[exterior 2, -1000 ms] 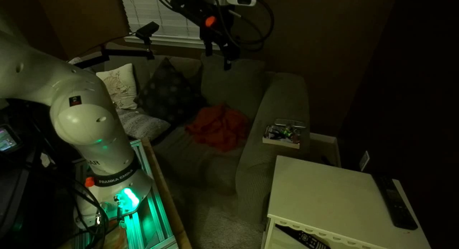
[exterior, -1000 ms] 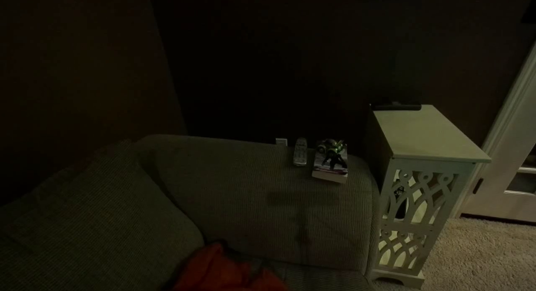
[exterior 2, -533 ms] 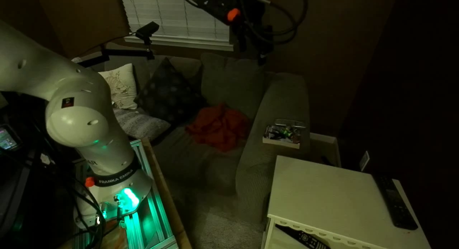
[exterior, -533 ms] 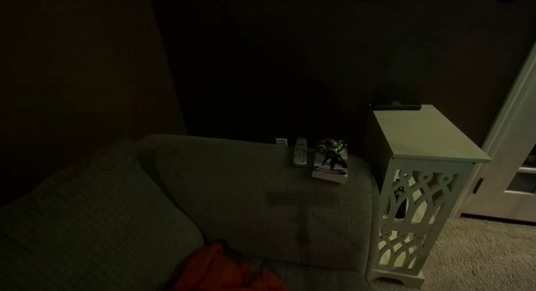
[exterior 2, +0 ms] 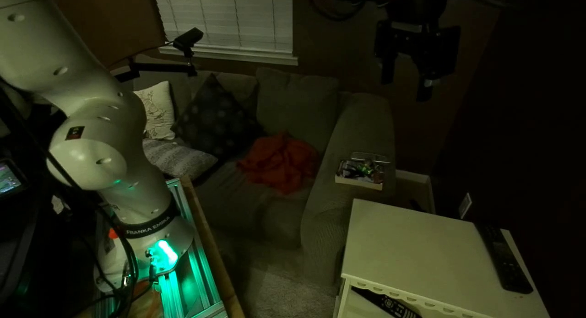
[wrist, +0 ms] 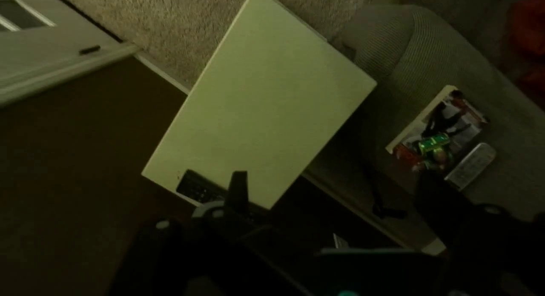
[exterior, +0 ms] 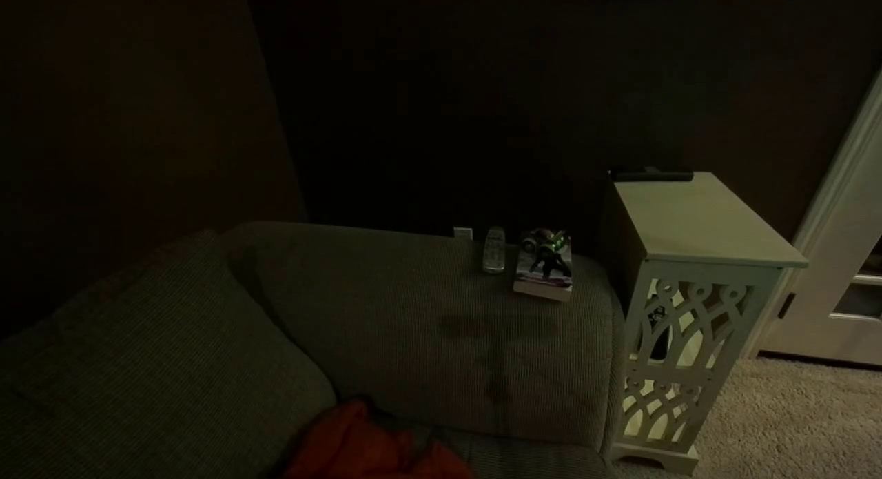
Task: Pick up the remote on the cabinet and place it on the right arm of sofa
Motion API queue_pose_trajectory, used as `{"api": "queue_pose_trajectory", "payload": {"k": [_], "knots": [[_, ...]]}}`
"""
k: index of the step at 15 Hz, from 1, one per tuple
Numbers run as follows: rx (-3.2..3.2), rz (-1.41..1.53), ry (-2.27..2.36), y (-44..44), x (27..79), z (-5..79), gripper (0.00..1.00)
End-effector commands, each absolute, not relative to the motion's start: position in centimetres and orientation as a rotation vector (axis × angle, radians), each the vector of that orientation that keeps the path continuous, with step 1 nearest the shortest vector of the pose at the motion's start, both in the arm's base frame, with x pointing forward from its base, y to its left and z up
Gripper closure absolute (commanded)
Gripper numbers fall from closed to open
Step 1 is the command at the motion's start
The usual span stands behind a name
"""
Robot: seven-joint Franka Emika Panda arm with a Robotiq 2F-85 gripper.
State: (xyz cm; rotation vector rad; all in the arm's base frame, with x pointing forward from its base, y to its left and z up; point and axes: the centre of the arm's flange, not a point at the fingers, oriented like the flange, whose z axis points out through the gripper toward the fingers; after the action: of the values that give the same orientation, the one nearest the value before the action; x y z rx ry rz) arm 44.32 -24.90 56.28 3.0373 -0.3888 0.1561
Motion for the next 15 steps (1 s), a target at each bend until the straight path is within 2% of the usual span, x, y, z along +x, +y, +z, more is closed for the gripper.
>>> {"api": "queue_pose_trajectory", "payload": {"k": [1, 6, 11, 15], "knots": [[3.039, 0.100, -0.410, -26.0, 44.8, 56.1, 0.00], [3.058, 0.047, -0.367, -27.9, 46.0, 56.4, 0.00], [3.139, -0.285, 0.007, -35.9, 45.3, 58.0, 0.00], [3.218, -0.427, 0.256, -39.3, 49.9, 55.9, 0.00]]}}
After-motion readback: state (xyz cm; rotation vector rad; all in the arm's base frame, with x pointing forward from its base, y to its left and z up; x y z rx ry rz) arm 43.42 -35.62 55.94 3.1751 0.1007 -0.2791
